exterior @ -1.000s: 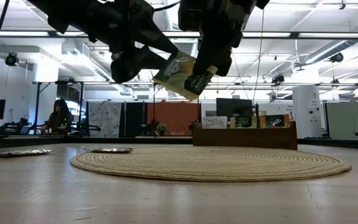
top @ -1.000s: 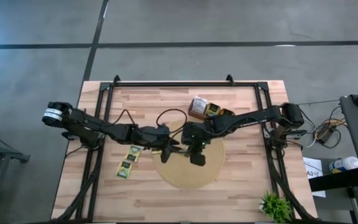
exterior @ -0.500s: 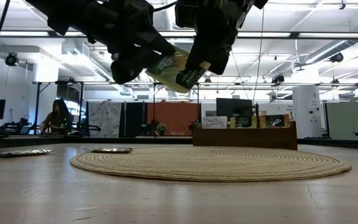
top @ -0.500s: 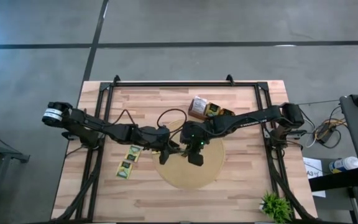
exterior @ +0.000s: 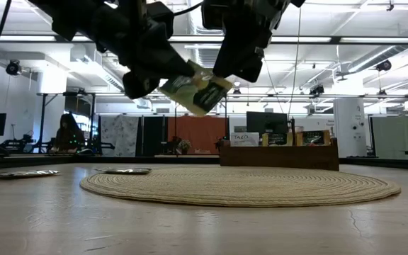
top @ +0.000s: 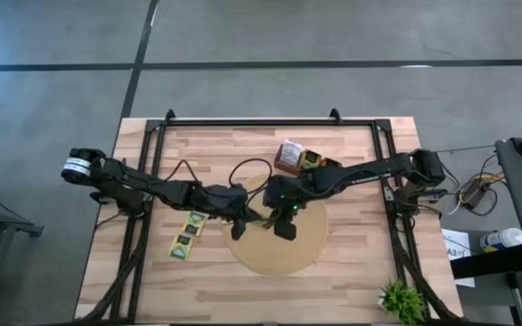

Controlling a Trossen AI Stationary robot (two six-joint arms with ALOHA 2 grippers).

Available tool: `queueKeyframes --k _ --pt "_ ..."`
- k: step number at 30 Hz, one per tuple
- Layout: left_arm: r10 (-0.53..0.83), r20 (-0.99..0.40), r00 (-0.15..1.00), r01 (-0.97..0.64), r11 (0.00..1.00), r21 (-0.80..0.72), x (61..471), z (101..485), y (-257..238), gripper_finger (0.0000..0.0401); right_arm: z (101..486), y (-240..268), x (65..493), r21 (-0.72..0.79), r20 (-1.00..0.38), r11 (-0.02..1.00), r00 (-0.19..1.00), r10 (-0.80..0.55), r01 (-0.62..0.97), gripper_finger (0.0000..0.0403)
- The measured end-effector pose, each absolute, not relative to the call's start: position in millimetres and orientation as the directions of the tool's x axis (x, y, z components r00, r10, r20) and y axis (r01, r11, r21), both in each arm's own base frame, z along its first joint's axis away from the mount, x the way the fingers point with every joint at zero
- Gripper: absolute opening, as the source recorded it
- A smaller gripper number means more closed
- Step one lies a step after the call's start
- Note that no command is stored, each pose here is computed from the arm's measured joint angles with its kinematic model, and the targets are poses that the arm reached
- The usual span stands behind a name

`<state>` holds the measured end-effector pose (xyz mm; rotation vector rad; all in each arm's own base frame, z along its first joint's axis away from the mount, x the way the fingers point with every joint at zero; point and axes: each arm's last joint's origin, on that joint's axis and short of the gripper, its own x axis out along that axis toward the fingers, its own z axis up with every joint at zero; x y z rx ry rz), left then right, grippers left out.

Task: Pick & Place Tea
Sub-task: Put the lemon tea bag into the middle section of the wooden organizer

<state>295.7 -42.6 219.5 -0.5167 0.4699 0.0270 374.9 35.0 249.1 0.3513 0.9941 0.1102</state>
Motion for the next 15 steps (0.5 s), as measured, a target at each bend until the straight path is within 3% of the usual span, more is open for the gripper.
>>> queueKeyframes --k 3,7,12,15 --pt "-0.09 -0.455 0.886 -0.151 0.871 -0.467 294.8 218.2 -42.5 0.0009 253.1 33.6 372.5 0.322 -0.802 0.943 0.553 0.226 0.08 0.0068" --pt "-0.069 -0.441 0.895 -0.167 0.865 -0.472 292.6 222.6 -41.4 0.0008 260.2 28.5 364.5 0.191 -0.828 0.968 0.557 0.07 0.163 0.011" --pt "0.018 -0.362 0.932 -0.201 0.858 -0.473 283.8 243.2 -39.0 0.0007 285.9 25.4 343.6 0.058 -0.789 0.96 0.602 -0.123 0.273 0.0145" --pt "0.039 -0.271 0.962 -0.175 0.85 -0.497 276.4 257.2 -37.1 0.0007 303.5 26.0 327.4 0.058 -0.721 0.953 0.673 -0.165 0.297 0.0154"
